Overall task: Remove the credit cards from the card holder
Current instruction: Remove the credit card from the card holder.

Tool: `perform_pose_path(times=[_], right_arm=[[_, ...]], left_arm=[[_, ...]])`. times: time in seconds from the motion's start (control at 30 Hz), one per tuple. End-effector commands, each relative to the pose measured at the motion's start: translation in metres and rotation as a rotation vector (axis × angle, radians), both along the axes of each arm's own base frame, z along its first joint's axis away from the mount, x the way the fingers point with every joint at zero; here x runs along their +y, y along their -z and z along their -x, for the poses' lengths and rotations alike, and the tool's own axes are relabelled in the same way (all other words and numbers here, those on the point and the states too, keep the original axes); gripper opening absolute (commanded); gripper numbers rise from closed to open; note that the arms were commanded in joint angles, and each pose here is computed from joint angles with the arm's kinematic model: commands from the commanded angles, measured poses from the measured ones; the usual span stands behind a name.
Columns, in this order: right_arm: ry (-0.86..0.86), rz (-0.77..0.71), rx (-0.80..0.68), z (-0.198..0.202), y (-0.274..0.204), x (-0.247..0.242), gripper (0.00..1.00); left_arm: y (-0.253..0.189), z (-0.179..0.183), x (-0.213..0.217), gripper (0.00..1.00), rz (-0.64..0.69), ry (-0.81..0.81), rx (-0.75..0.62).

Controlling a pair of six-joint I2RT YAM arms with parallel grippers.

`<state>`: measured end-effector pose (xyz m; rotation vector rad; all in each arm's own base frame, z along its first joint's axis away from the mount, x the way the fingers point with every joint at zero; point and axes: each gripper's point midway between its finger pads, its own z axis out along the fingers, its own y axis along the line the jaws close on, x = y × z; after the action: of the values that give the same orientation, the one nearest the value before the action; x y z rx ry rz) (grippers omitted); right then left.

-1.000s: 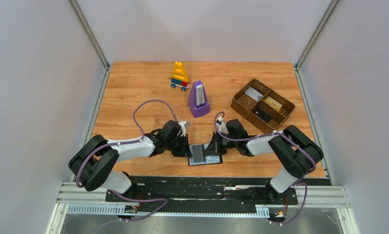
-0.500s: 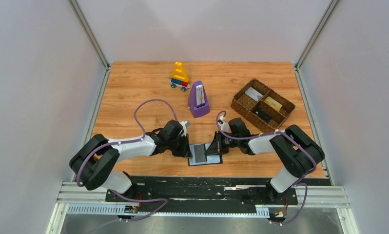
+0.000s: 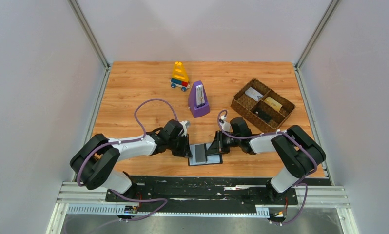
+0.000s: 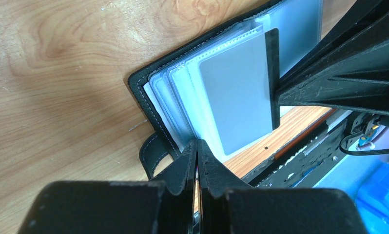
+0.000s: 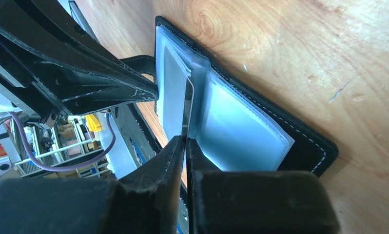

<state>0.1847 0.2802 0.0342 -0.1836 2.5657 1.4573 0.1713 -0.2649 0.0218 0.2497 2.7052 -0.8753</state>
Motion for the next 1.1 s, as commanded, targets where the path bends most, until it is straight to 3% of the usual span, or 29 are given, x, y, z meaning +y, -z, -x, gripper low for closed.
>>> perform_pose_path(times=[0.0, 0.3, 0.9, 1.07], right_arm=[[-0.015, -0.049, -0.041, -0.006, -0.017, 0.004, 0.03], [0.01, -0.078, -0.021, -0.009, -0.021, -0.002, 0.0], [0.064, 0.059, -0.088, -0.019, -0.03, -0.022, 0.0], [0.072, 0.094, -0.141, -0.024, -0.037, -0.026, 0.0]], left_arm=[[0.031, 0.01, 0.03, 0.09, -0.159, -0.028, 0.044], [0.032, 0.011, 0.03, 0.09, -0.153, -0.029, 0.046], [0.0, 0.003, 0.016, 0.15, -0.093, -0.009, 0.01], [-0.011, 0.002, 0.014, 0.27, -0.074, -0.014, 0.003]])
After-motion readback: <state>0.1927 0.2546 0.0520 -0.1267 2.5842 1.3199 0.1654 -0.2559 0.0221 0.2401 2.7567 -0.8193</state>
